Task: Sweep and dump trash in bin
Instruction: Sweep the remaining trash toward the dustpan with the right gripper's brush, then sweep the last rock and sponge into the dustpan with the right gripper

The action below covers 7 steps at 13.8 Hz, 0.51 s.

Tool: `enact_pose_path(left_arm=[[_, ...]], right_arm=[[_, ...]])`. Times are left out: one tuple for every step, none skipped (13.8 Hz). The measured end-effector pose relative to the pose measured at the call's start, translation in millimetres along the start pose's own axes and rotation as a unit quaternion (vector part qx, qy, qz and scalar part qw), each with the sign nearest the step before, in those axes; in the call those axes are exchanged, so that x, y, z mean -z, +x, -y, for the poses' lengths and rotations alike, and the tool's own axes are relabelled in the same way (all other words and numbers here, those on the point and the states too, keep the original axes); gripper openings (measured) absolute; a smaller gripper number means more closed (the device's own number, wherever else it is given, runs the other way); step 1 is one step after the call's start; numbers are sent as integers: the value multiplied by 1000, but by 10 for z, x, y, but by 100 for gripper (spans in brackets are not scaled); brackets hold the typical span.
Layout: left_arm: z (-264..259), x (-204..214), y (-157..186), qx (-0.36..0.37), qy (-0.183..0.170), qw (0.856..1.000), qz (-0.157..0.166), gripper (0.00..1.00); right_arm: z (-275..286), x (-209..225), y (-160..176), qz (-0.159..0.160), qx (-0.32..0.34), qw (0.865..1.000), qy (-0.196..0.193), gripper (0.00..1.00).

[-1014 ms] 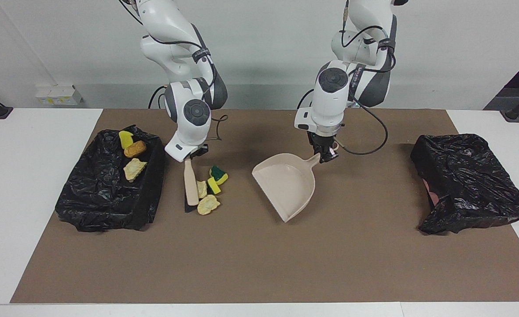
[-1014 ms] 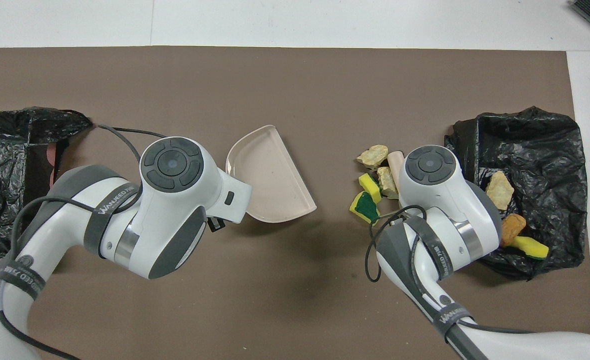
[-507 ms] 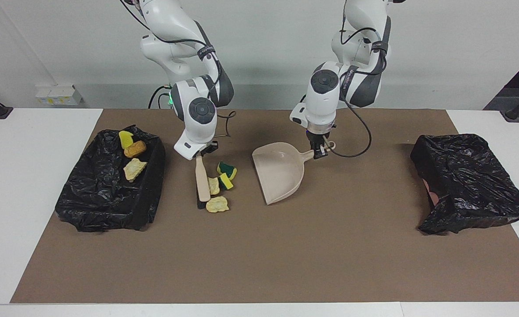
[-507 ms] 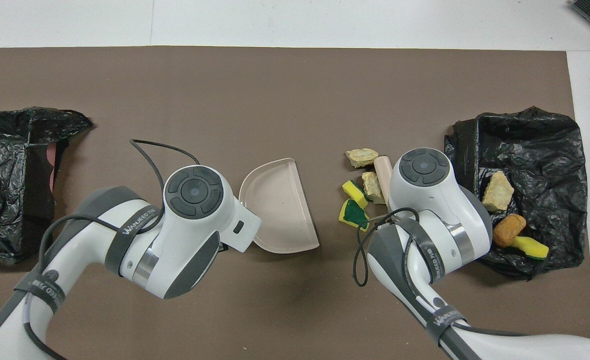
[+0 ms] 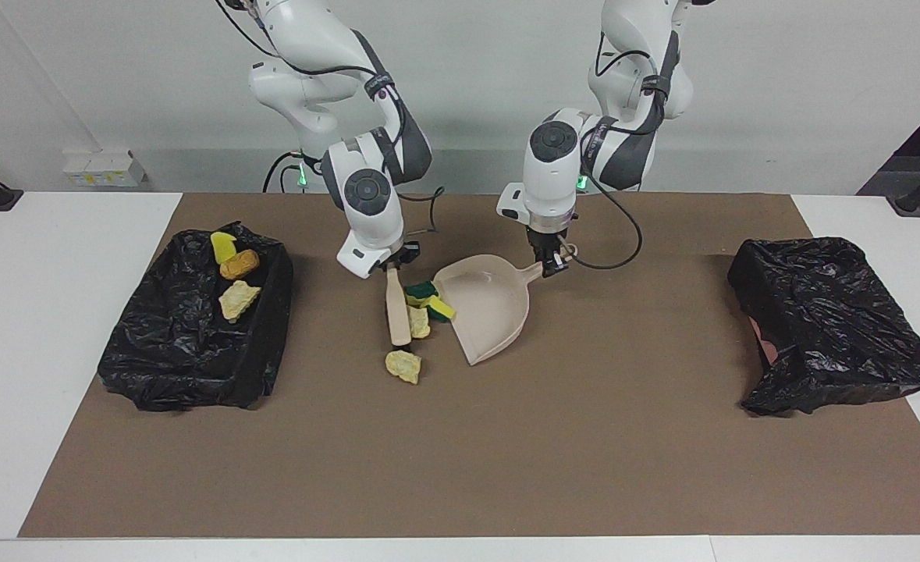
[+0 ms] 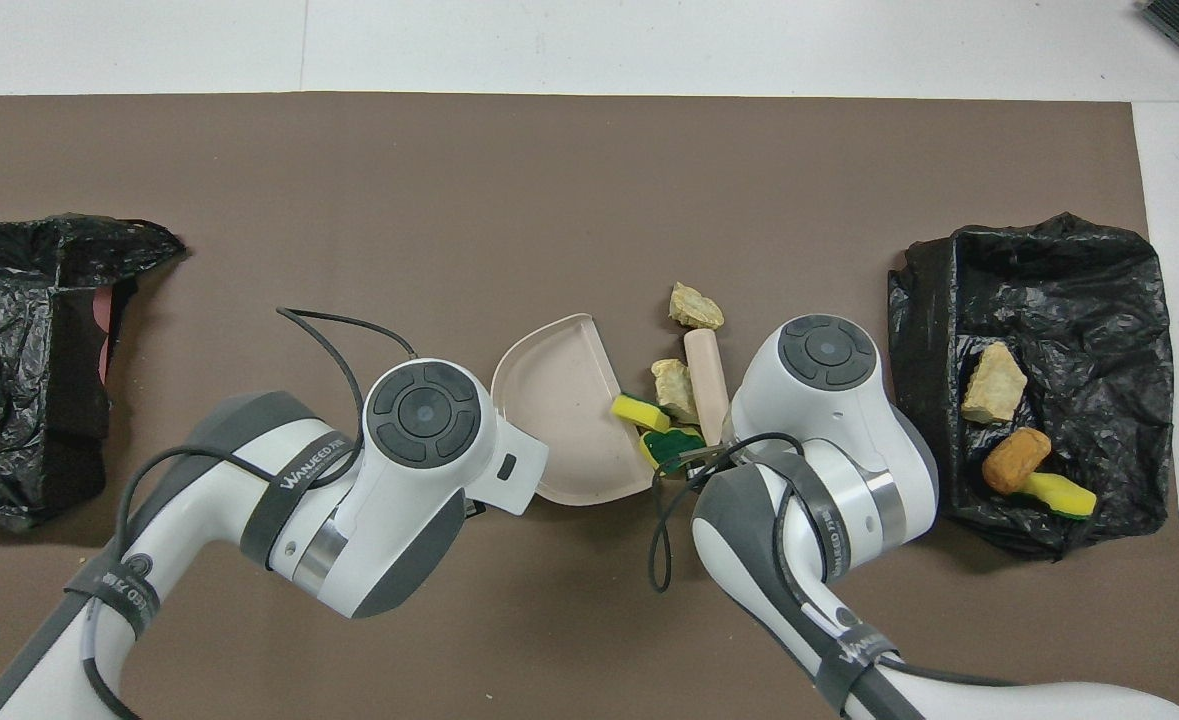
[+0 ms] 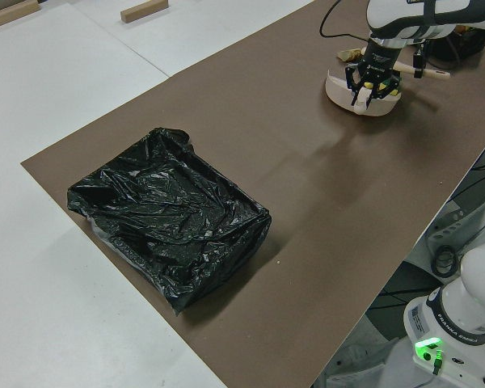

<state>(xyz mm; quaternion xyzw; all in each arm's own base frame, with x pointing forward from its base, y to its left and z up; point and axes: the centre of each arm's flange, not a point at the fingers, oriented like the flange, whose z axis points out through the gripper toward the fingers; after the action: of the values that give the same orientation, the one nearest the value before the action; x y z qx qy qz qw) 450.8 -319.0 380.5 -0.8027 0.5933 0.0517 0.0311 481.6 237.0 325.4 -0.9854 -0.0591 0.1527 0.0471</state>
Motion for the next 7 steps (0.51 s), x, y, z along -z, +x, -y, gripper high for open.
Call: enact_pose_path(left_arm=[[2,0,-1,0,0,1000,0,32],[2,0,0,0,0,1000,-1,32],[3,1,2,0,1,1000,-2,32],[5,2,4,0,2,1000,-3,32],[6,0,5,0,3,1000,-4,32],[6,-1,5,0,3,1000,-4,32],[7,-2,4,0,3,1000,-4,32]], right_arm=[[137,4,5,-5,-12,999,43,26],[264,36,14,-9,-23,996,82,26],[355,104,23,-12,-28,994,105,26],[413,203,30,-13,-28,993,116,26],[432,343,21,-10,-27,993,118,26],[402,515,-9,-7,-25,993,116,26],[306,692,-49,-9,-20,995,98,26]])
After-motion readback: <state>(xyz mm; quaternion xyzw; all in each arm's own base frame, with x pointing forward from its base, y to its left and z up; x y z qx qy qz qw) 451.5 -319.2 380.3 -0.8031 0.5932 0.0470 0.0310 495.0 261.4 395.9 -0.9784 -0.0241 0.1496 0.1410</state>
